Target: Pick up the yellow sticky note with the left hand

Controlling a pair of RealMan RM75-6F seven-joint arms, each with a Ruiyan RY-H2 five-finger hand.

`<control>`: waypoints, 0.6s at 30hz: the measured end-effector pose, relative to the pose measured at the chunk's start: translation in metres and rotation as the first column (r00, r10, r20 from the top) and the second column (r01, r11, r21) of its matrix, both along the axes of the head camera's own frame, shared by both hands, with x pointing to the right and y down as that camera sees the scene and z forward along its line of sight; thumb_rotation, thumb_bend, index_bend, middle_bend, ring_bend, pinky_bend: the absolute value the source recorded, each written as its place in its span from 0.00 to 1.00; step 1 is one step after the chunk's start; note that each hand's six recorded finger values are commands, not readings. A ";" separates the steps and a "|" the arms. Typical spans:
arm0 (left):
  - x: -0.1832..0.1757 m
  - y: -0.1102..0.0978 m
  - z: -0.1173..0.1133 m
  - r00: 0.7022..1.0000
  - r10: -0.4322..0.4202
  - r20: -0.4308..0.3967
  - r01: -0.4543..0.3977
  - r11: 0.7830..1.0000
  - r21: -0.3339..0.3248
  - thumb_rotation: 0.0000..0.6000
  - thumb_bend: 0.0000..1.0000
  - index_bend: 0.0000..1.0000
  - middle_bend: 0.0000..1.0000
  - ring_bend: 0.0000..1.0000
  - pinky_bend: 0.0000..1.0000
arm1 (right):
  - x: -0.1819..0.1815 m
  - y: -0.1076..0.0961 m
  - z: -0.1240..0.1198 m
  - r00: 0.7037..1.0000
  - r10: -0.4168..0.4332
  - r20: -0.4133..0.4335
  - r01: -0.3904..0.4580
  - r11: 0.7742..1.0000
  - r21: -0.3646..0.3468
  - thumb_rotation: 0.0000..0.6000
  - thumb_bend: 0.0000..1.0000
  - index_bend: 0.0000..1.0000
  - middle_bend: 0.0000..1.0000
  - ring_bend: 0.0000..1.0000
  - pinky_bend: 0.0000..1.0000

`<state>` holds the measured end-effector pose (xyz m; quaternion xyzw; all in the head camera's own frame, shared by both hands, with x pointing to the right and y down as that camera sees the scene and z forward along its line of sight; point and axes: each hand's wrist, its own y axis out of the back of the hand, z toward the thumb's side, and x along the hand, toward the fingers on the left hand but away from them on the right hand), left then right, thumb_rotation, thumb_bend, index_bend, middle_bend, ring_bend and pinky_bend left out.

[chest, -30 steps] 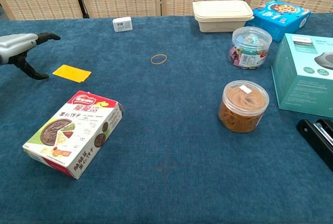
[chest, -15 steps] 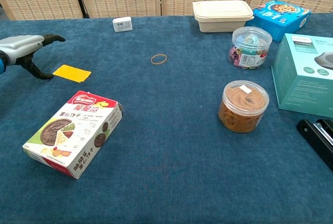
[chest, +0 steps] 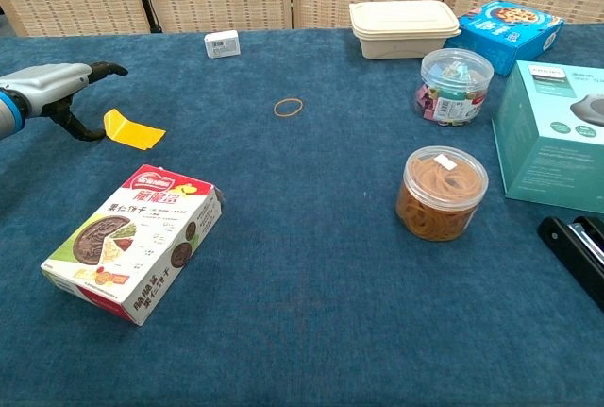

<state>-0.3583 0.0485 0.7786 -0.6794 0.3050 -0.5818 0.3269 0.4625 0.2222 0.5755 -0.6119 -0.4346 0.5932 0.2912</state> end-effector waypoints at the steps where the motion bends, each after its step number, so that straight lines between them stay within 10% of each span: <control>1: 0.000 0.000 0.000 1.000 0.000 -0.003 0.000 1.000 0.001 1.00 0.28 0.00 0.00 0.00 0.00 | 0.000 0.000 0.000 1.000 -0.002 0.001 0.002 1.000 0.000 1.00 0.00 0.00 0.00 0.00 0.00; 18: -0.001 0.005 0.000 1.000 0.024 0.013 -0.024 1.000 -0.007 1.00 0.36 0.32 0.00 0.00 0.00 | -0.002 0.001 0.000 1.000 -0.006 0.009 0.006 1.000 -0.004 1.00 0.00 0.00 0.00 0.00 0.00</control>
